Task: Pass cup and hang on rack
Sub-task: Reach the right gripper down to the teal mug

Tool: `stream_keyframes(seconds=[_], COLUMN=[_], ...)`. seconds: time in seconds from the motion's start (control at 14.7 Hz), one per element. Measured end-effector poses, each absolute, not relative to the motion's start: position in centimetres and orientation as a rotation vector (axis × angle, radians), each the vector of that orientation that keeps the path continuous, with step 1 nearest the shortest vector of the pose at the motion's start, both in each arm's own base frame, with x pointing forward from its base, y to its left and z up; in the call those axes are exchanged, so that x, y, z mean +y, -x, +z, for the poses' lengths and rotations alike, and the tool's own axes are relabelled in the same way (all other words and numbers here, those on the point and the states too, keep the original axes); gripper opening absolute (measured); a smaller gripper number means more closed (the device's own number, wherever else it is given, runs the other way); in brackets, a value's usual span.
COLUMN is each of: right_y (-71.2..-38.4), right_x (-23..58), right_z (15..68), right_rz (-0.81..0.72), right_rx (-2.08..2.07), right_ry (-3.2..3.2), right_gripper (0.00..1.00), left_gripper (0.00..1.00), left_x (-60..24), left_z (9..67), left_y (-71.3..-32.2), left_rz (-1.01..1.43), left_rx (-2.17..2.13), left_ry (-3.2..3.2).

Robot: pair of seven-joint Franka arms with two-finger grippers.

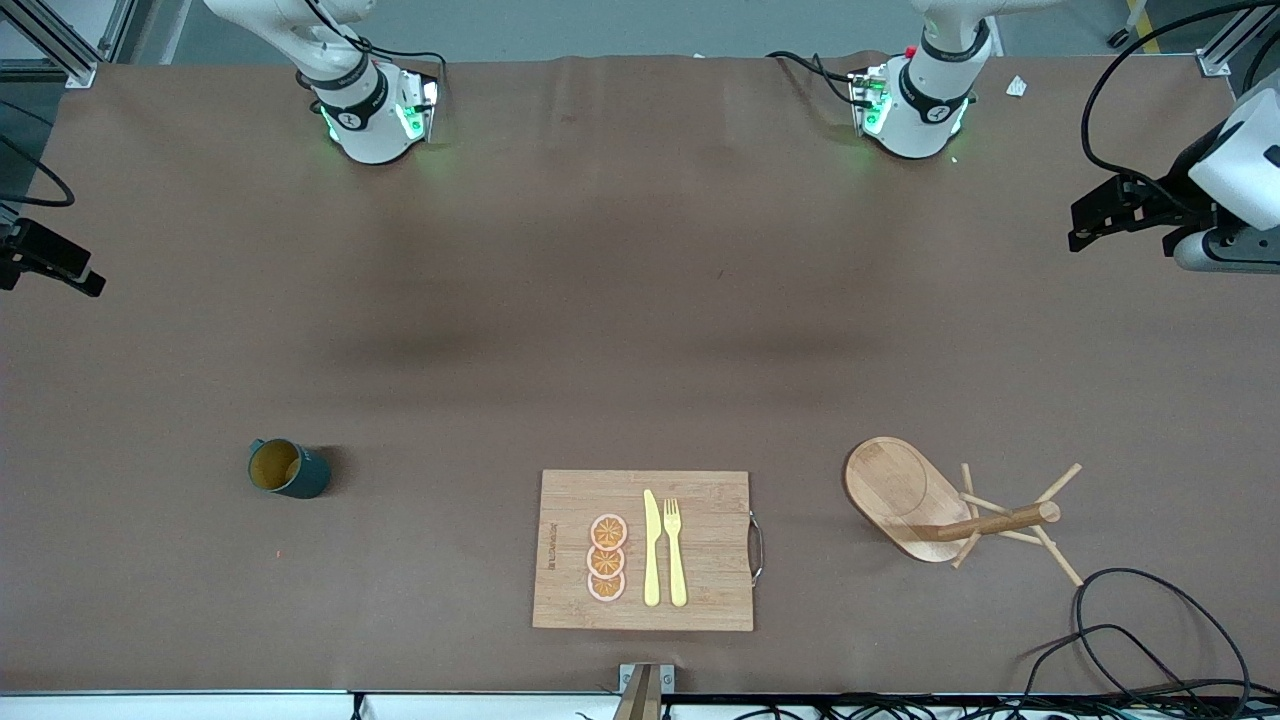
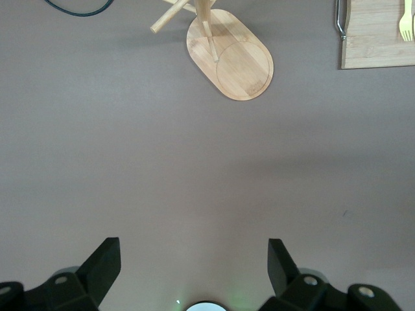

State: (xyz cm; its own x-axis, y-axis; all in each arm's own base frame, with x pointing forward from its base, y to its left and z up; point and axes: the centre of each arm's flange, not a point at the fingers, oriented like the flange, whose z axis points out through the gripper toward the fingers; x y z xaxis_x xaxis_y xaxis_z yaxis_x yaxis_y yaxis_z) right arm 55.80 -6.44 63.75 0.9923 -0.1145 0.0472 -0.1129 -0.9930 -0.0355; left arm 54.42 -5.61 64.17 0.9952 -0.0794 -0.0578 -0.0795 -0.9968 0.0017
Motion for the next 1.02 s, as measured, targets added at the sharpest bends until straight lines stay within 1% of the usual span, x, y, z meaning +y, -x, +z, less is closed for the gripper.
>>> stream_keyframes(seconds=[0.27,0.48,0.61,0.75,0.89,1.02], right_y=[-55.9,-57.5,-59.9,-62.7,-64.9,-66.6], right_x=[-6.4,-6.1,-5.5,-5.3,-5.0,-3.9], right_z=[63.8,62.2,58.7,53.0,47.4,42.4], right_rz=[-0.085,-0.130,-0.142,-0.088,-0.016,0.018], right_rx=[0.177,0.169,0.158,0.155,0.150,0.124], right_ry=[3.103,3.099,3.101,3.110,3.117,3.125], right_gripper=[1.00,1.00,1.00,1.00,1.00,1.00], left_gripper=[1.00,1.00,1.00,1.00,1.00,1.00], left_x=[-5.6,-5.3,-5.2,-5.2,-5.2,-5.0], left_z=[64.1,64.1,64.0,64.0,64.1,64.2], left_y=[-54.4,-54.5,-54.5,-54.6,-54.7,-54.8], left_rz=[0.093,0.095,0.096,0.093,0.081,0.069], left_rx=[0.124,0.116,0.114,0.114,0.111,0.104], left_ry=[3.137,3.137,3.137,3.138,3.139,3.140])
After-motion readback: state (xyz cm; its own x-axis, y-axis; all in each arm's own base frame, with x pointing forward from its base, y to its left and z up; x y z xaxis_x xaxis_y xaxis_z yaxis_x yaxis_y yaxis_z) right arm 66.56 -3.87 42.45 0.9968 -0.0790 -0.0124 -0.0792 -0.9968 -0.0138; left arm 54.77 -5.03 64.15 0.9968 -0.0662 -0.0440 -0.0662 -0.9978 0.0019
